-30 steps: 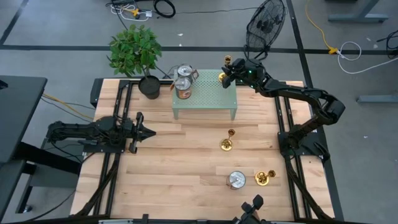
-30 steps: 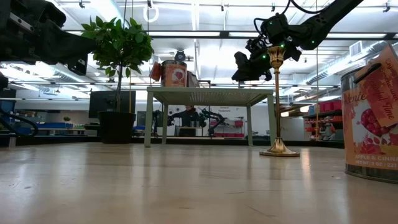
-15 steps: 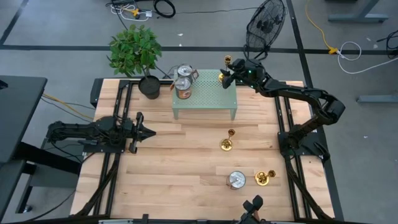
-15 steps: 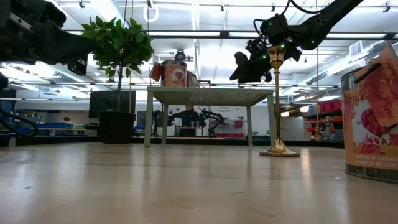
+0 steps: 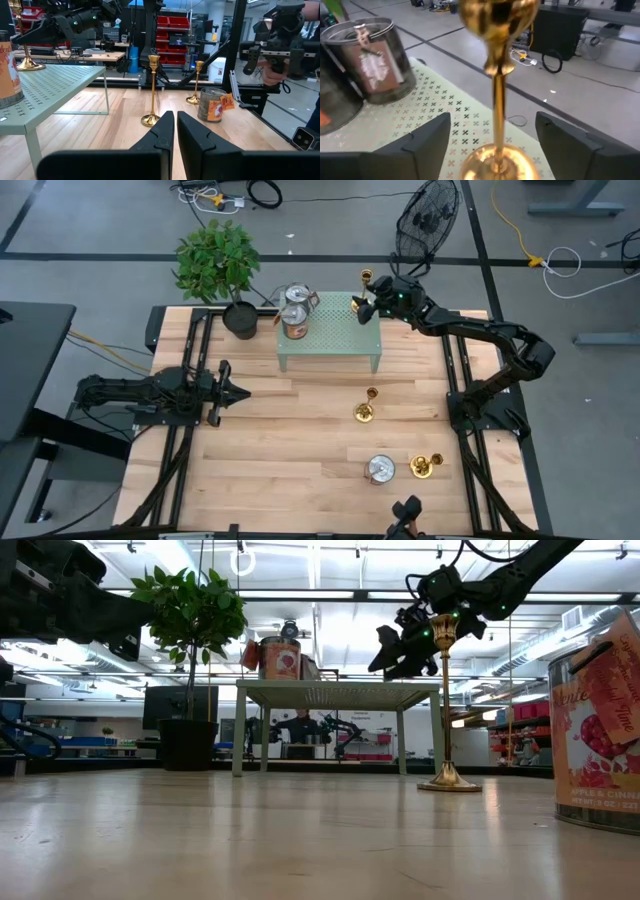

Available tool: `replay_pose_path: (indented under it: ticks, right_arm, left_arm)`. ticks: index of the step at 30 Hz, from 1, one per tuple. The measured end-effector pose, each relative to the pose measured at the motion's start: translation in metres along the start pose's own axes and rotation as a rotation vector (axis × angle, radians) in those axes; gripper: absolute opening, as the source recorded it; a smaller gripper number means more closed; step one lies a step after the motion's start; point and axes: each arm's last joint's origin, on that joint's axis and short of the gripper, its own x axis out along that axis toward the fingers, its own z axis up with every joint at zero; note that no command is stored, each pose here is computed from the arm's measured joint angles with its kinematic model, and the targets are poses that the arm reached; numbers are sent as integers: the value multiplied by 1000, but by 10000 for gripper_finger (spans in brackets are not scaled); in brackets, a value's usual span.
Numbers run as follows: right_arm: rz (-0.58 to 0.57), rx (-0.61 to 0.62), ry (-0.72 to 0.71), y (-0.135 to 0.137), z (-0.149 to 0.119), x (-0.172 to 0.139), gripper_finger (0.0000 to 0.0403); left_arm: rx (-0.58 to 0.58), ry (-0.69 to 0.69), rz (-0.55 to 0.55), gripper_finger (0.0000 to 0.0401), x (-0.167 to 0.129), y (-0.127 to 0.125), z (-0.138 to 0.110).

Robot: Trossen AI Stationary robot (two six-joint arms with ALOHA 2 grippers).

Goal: Pick & Place candle stick holders
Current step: Put the silver scented candle on the shelf

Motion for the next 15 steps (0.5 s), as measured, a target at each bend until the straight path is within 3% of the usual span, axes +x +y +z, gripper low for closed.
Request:
replay_pose_path:
  ticks: [15]
  right_arm:
    - [56,4,94,1,-9,0,361]
  left_arm:
    - [0,0,0,30,0,0,0]
